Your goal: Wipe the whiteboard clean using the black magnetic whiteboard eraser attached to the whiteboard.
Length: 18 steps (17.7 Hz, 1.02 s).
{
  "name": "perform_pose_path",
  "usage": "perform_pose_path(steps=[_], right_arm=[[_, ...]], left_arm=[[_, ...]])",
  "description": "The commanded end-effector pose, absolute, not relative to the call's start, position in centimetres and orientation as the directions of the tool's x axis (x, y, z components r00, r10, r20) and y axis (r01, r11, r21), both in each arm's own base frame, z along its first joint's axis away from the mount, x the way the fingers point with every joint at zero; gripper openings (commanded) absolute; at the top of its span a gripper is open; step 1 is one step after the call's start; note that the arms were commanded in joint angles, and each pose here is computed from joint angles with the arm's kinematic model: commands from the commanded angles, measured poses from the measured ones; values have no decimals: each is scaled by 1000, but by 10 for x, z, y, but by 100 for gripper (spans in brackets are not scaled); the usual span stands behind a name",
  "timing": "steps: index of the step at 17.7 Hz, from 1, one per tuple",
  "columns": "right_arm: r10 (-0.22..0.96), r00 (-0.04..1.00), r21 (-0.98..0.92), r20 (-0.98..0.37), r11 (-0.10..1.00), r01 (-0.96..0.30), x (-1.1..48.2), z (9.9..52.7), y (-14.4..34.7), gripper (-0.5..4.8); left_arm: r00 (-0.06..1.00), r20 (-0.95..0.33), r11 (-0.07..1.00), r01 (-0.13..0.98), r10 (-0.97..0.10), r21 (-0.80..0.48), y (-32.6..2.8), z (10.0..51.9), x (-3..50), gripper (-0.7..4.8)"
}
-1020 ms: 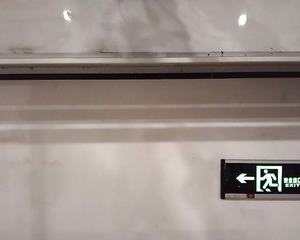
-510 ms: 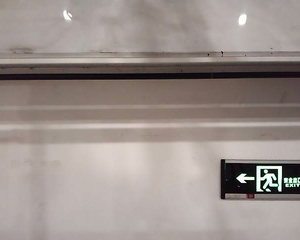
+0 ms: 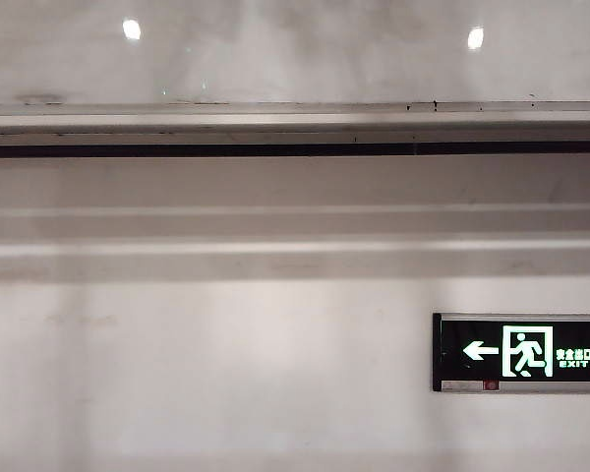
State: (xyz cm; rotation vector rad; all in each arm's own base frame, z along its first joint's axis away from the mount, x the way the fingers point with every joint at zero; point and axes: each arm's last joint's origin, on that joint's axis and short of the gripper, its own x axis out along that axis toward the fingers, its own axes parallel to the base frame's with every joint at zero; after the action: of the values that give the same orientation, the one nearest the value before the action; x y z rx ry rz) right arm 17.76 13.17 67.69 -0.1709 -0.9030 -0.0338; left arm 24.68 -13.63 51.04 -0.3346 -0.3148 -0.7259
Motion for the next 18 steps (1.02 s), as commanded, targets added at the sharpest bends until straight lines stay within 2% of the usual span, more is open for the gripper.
perform_pose_path(steps=[1,2,4,6,13,16,18], right_arm=[[27,599,-108,801,989,100,163,683,121,-5],[24,596,-104,803,989,100,161,684,119,-5],[37,608,-109,793,991,83,162,683,120,-5],[52,628,-130,777,988,79,164,681,122,-5],[137,649,-165,749,986,-18,154,679,139,-5],[117,700,-139,705,990,-24,148,677,146,-5],[136,697,-142,704,989,-50,144,677,149,-5]], left_arm=[[768,446,755,603,-460,-258,-170,505,275,479],[793,447,777,563,-413,-281,-179,502,290,479],[808,446,788,539,-385,-296,-198,498,313,479],[849,435,828,458,-300,-324,-211,492,334,479],[854,465,835,421,-233,-353,-235,477,374,479],[846,481,831,428,-231,-354,-243,477,385,479],[844,487,830,428,-225,-357,-247,474,392,479]])
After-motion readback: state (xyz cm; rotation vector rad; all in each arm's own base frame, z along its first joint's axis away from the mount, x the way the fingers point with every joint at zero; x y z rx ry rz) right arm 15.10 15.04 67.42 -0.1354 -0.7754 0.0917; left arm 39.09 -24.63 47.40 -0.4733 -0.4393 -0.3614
